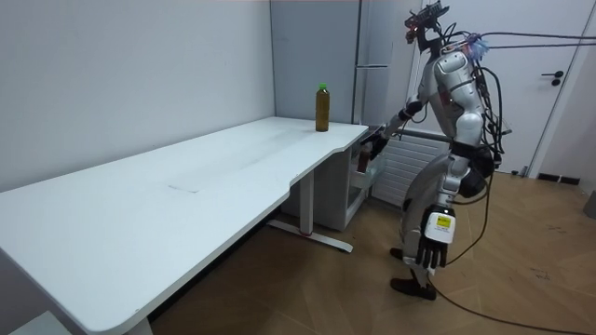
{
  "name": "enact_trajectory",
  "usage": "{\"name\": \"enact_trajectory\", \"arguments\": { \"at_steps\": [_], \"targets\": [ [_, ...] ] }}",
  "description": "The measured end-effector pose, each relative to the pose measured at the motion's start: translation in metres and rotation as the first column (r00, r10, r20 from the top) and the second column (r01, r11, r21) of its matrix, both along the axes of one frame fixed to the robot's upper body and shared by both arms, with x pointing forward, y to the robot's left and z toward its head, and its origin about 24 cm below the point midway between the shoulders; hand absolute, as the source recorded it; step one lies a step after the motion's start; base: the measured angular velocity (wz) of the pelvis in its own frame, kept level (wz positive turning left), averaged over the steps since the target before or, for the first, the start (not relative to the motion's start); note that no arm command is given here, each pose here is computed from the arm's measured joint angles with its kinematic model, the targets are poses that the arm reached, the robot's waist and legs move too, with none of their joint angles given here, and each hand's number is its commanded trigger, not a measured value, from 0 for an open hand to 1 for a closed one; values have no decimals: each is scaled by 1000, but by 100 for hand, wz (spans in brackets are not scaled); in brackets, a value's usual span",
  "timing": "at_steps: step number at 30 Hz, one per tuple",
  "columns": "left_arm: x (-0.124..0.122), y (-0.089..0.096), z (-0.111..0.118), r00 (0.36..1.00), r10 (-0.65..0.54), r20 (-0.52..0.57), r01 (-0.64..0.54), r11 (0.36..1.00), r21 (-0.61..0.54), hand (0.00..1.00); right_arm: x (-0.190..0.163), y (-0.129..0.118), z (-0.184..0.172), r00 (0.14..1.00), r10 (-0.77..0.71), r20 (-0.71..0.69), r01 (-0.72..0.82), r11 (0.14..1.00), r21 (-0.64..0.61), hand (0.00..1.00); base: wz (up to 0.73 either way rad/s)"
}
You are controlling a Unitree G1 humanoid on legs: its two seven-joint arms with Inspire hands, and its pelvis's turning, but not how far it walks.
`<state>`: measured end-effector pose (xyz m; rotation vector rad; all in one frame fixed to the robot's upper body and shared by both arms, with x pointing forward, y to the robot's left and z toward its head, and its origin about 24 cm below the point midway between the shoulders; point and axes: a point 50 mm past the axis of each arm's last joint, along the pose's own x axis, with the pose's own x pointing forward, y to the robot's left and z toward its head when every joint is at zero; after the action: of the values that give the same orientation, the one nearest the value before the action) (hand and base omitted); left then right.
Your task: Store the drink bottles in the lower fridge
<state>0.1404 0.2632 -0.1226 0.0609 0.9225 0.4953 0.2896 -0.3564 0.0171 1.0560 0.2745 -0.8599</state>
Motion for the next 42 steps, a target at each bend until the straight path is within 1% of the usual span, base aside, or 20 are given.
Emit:
{"name": "enact_trajectory", "arguments": {
  "at_steps": [3,10,14,17,24,30,42],
  "targets": [
    [2,-1,1,1000,-4,9,4,1000,-1,0,-1,1,-2,1000,5,0,-5,1000,-1,0,0],
    [-5,1,-3,1000,-11,-23,11,1000,-21,0,-11,3,-18,999,23,-40,-22,1000,10,0,0],
    [-11,2,-7,999,-20,-50,18,999,-50,0,-19,3,-28,994,44,-100,-44,999,0,0,-3],
    [-12,4,-7,999,-3,-52,0,998,-58,0,-26,3,-35,990,53,-129,-52,999,12,0,3],
    [-12,5,-7,999,-2,-48,-1,998,-69,0,-28,3,-38,984,72,-162,-73,997,0,0,1],
    [-12,5,-8,998,10,-55,-14,997,-74,0,-29,2,-37,980,40,-196,-38,999,11,0,0],
    [-17,3,-12,996,42,-84,-47,998,-53,0,-41,-5,-41,958,-96,-270,115,992,56,0,0]
  ]
}}
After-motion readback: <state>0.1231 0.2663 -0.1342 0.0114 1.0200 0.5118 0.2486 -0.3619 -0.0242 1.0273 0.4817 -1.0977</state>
